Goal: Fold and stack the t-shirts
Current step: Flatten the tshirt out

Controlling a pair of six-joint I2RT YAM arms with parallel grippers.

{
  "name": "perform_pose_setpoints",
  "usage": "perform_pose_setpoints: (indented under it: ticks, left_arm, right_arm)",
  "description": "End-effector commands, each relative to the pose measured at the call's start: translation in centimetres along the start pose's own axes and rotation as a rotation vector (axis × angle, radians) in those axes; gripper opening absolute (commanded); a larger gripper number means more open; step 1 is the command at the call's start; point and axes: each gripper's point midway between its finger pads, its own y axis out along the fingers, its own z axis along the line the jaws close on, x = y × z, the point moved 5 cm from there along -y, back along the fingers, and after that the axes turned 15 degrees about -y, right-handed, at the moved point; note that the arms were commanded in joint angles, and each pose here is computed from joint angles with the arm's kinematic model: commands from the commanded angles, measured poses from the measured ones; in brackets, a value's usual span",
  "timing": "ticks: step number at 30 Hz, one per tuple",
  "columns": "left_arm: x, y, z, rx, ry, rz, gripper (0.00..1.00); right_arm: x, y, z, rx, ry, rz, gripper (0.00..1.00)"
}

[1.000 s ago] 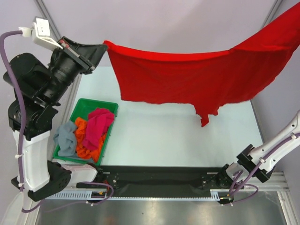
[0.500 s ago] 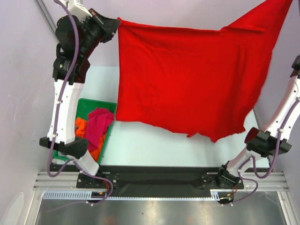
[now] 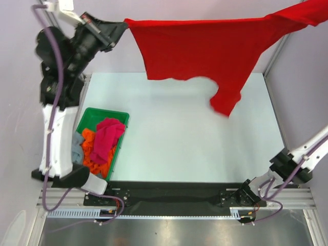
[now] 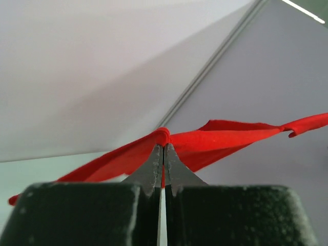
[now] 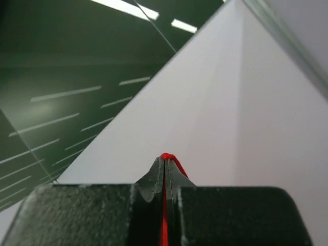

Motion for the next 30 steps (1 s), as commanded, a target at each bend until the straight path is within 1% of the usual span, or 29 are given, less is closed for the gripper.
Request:
perform_pose_setpoints:
  ticks: [1, 2, 3, 4, 8, 11, 13, 17, 19, 20, 22, 24, 26, 27, 28, 29, 30]
  left_arm:
    - [2.5, -8.3, -7.4, -0.172, 0.071, -0.101, 0.0]
    - [2.2, -9.0, -7.3, -0.163, 0.07, -0.092, 0.0]
    - [2.1, -10.0, -7.8, -0.171, 0.079, -0.093, 0.0]
    - [2.2, -12.0, -9.0, -0.195, 0.092, -0.106, 0.0]
    - [2.0, -15.8, -10.2, -0.2, 0.122, -0.123, 0.0]
    - [1.9, -17.1, -10.4, -0.193, 0.145, -0.131, 0.0]
    - [1.9, -17.8, -10.5, -0.193, 0.158, -0.14, 0.0]
    - [1.6, -16.9, -8.4, -0.101, 0.175, -0.136, 0.0]
    - [1.7, -15.7, -6.8, -0.03, 0.174, -0.145, 0.0]
    - [1.7, -14.9, -5.9, 0.001, 0.173, -0.146, 0.0]
    - [1.6, -13.0, -4.4, 0.033, 0.158, -0.142, 0.0]
    - [1.4, -11.4, -3.5, 0.039, 0.15, -0.131, 0.0]
    - [1.3, -9.3, -2.3, 0.051, 0.135, -0.133, 0.0]
    - [1.4, -8.7, -2.0, 0.053, 0.14, -0.133, 0.0]
    - [1.2, -7.1, -1.0, 0.072, 0.139, -0.118, 0.0]
    - [1.5, -6.6, -1.1, 0.065, 0.147, -0.122, 0.0]
    - [1.5, -6.0, -0.9, 0.069, 0.154, -0.117, 0.0]
  right_arm:
    - [4.2, -5.2, 11.6, 0.197, -0.129, -0.088, 0.0]
    - [4.5, -6.0, 13.1, 0.237, -0.093, -0.087, 0.0]
    - [4.8, -6.5, 13.2, 0.225, -0.1, -0.093, 0.0]
    - [4.6, -6.8, 14.2, 0.241, -0.09, -0.091, 0.0]
    - [4.2, -7.8, 17.1, 0.293, -0.08, -0.096, 0.0]
    - [4.4, -8.1, 18.5, 0.34, -0.047, -0.109, 0.0]
    - [4.8, -8.2, 19.1, 0.36, -0.033, -0.144, 0.0]
    - [5.4, -7.9, 19.0, 0.322, -0.057, -0.192, 0.0]
    - [5.6, -7.6, 18.3, 0.291, -0.087, -0.205, 0.0]
    - [5.8, -7.3, 17.2, 0.239, -0.08, -0.21, 0.0]
    - [5.9, -7.1, 16.3, 0.201, -0.107, -0.216, 0.0]
    - [6.3, -6.8, 15.7, 0.186, -0.17, -0.233, 0.0]
    - [6.6, -6.6, 14.8, 0.183, -0.178, -0.249, 0.0]
    - [6.5, -6.1, 13.5, 0.177, -0.17, -0.247, 0.0]
    - [6.4, -5.6, 12.8, 0.17, -0.168, -0.258, 0.0]
    - [6.0, -4.8, 11.1, 0.122, -0.203, -0.254, 0.0]
    - [5.4, -4.1, 10.6, 0.141, -0.184, -0.237, 0.0]
